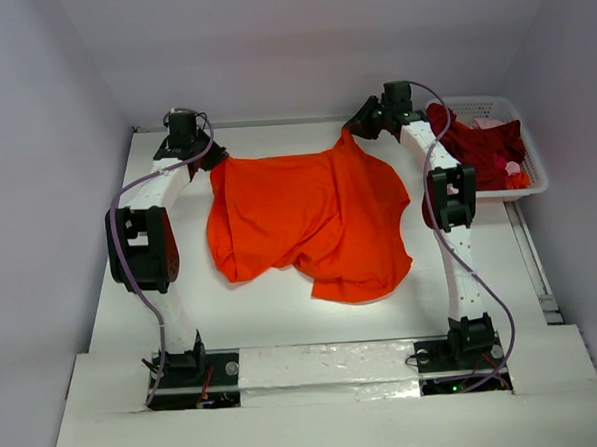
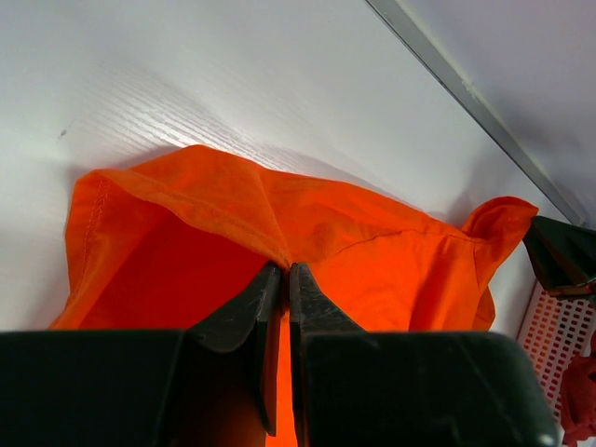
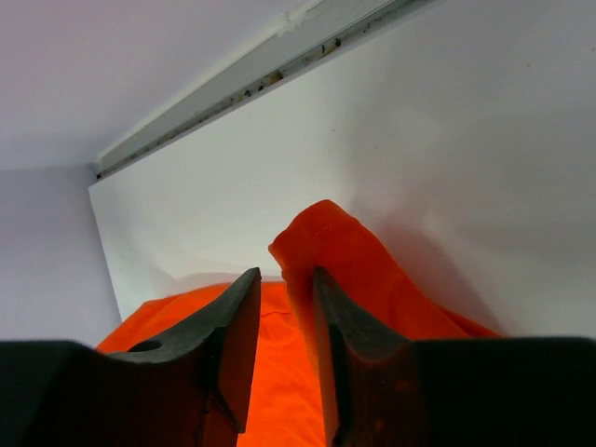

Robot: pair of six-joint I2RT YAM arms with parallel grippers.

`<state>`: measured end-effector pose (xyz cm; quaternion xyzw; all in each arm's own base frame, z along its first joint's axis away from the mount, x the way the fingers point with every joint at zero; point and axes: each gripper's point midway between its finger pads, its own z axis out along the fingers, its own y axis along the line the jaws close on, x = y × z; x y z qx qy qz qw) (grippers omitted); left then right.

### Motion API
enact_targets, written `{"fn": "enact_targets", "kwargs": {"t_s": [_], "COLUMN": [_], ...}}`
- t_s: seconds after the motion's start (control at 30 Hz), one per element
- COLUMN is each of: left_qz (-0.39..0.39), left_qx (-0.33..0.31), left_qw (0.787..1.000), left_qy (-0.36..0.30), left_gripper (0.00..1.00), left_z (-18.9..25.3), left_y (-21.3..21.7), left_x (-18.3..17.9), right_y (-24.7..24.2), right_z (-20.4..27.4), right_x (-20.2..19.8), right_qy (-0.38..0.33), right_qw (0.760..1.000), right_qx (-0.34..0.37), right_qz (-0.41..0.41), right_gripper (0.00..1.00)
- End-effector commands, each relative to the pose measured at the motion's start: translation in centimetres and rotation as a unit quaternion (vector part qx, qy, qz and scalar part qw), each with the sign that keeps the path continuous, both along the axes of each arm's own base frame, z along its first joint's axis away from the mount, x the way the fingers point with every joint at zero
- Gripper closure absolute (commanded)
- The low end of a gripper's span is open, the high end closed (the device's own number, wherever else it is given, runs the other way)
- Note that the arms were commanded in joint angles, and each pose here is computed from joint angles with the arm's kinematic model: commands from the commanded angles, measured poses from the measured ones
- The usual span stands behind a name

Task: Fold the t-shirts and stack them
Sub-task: Flatten out the tshirt

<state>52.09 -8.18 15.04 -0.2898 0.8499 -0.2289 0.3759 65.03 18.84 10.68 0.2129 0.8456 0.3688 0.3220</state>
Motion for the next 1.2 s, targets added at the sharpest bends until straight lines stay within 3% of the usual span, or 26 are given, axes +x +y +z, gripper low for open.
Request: {"fn": "enact_targets", "kwargs": {"t_s": [0.0, 0.1, 0.17, 0.2, 0.73, 1.03, 1.17], "left_qz": [-0.002, 0.003, 0.003, 0.002, 0.002, 0.012, 0.021], "left_qx": [-0.006, -0.005, -0.005, -0.006, -0.007, -0.002, -0.003], "left_qw": [0.999, 0.999, 0.999, 0.999, 0.999, 0.998, 0.997], "left_qy": [-0.044, -0.046, -0.047, -0.047, -0.048, -0.067, -0.074], "left_gripper": [1.0, 1.0, 1.0, 1.0, 1.0, 1.0, 1.0], "left_z": [3.9, 4.2, 4.2, 4.3, 4.3, 6.7, 7.9], "left_y": [0.0, 0.5, 0.5, 0.5, 0.4, 1.2, 1.8], "left_x": [-0.1, -0.1, 0.0, 0.0, 0.2, 0.4, 0.4], "right_y": [1.0, 0.9, 0.8, 0.8, 0.5, -1.4, -4.6], "right_z": [-0.4, -0.5, -0.6, -0.6, 0.8, 9.4, 14.4], "right_x": [0.4, 0.3, 0.4, 0.4, 0.2, -2.2, -3.0], "right_qy": [-0.009, -0.008, -0.008, -0.007, -0.017, -0.088, -0.118], "right_qw": [1.0, 1.0, 1.0, 1.0, 1.0, 0.992, 0.989], "right_qx": [0.013, 0.011, 0.008, 0.007, -0.006, -0.083, -0.09], "right_qz": [0.012, 0.011, 0.008, 0.007, 0.007, 0.022, 0.001], "right_gripper": [0.68, 0.77, 0.95, 0.98, 1.0, 1.0, 1.0]}}
